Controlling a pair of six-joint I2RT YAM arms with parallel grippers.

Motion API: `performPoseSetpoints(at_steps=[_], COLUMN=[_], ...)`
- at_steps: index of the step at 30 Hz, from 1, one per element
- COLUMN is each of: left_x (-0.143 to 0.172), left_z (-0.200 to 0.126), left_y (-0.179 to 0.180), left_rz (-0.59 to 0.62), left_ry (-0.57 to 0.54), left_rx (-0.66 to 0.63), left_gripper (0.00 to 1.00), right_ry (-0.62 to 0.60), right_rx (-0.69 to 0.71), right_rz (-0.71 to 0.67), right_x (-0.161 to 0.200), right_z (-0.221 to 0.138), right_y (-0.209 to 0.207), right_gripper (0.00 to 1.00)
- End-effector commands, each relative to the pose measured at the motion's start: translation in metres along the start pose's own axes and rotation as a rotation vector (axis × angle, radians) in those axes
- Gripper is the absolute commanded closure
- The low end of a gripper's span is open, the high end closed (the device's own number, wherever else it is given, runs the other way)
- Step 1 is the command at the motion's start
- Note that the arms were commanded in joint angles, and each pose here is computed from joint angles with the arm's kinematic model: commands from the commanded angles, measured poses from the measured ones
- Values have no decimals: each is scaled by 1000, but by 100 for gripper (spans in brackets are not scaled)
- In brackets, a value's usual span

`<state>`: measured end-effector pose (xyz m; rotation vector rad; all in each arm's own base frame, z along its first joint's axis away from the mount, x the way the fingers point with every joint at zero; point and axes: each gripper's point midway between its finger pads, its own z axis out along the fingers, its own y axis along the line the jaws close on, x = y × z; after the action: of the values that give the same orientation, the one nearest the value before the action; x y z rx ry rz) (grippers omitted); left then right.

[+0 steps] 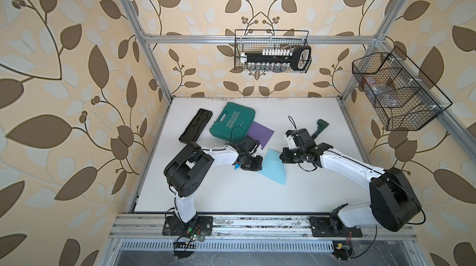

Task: Fold the square paper diagonally
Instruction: Fold the paper at the center of the board.

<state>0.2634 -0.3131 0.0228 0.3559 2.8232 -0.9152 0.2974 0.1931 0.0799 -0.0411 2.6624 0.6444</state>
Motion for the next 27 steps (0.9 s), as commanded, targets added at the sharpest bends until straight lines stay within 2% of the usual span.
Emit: performPoseSetpoints(at_steps=[1,11,27], left_x=[6,1,-5], left_z=[6,4,5], left_y=[7,8,10], left_rz=[6,12,24], left_ry=[19,11,5], left_rx=[-9,-27,-37], left_gripper=[100,100,100], right_ry=[26,68,134], right_rx=[-80,-132,-123], right_rz=[44,55,9], right_x=[4,17,34], right_z=[13,35,63], right_y=[13,27,35], right_gripper=[100,100,100])
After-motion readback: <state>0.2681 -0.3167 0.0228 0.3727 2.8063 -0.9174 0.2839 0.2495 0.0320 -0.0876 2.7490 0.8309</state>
